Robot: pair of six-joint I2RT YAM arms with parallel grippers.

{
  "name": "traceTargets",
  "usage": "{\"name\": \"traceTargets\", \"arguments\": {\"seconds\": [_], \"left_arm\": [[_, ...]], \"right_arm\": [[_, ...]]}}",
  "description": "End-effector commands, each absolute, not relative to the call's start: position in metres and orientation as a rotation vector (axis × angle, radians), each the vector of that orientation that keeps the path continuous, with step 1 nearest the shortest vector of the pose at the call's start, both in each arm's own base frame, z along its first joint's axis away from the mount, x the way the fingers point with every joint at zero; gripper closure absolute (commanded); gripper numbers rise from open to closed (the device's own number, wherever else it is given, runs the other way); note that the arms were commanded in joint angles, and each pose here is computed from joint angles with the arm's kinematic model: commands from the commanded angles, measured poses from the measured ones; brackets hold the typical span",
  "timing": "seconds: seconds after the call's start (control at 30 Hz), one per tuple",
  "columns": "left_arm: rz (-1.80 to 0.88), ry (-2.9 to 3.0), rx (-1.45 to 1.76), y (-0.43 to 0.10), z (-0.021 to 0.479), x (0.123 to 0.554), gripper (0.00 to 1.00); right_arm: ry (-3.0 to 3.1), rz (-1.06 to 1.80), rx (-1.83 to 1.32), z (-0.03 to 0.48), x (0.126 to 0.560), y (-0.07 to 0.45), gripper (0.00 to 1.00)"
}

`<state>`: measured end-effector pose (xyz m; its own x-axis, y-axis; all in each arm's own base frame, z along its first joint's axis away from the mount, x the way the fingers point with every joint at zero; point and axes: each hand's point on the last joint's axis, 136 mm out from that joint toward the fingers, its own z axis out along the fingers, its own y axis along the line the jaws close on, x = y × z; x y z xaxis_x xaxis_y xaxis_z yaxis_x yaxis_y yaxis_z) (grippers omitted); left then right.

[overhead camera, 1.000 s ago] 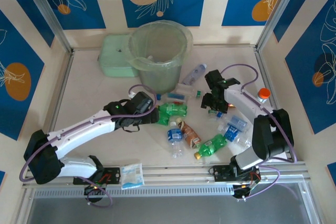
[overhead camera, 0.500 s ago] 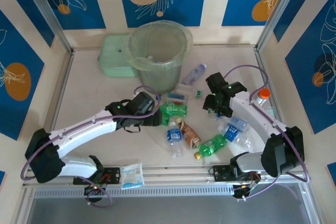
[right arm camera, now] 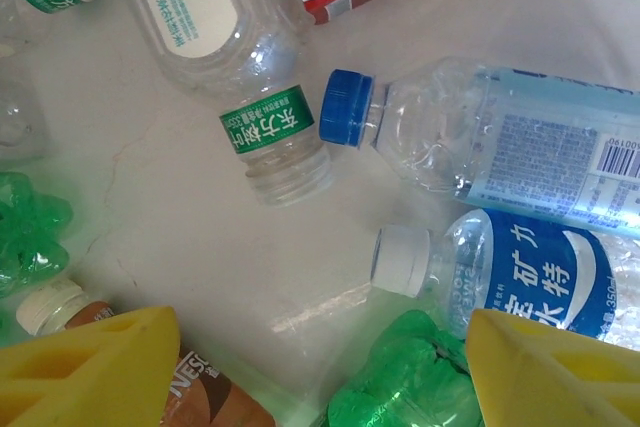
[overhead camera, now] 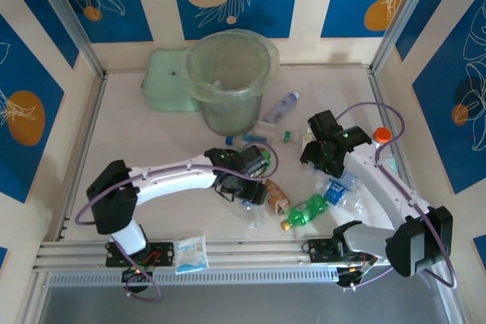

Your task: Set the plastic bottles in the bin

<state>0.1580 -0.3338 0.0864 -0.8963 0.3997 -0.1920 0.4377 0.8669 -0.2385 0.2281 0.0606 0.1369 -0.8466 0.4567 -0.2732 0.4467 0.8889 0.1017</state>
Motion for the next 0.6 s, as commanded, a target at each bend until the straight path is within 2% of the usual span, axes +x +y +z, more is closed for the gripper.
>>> {"name": "traceTargets", "arguments": {"seconds": [0.0, 0.27, 0.43, 0.57], "left_arm": [[-0.369, 3.001, 0.734, -0.335, 0.068, 0.142, 0.19], [-0.268, 3.089, 0.770, -0.339, 0.037, 0.140, 0.14], [-0.242, 3.098, 0.760, -0.337, 0.034, 0.141, 0.25], [-0.236, 3.056, 0.770, -0.336, 0.052, 0.140, 0.30]], "right_arm": [[2.781, 0.088, 0.702, 0.137, 0.219, 0.060, 0.24], [2.774, 0.117, 0.703, 0.138, 0.213, 0.058, 0.23], [2.764, 0.134, 0.712, 0.137, 0.208, 0.057, 0.23], [2.755, 0.140, 0.716, 0.138, 0.209, 0.057, 0.23]]}}
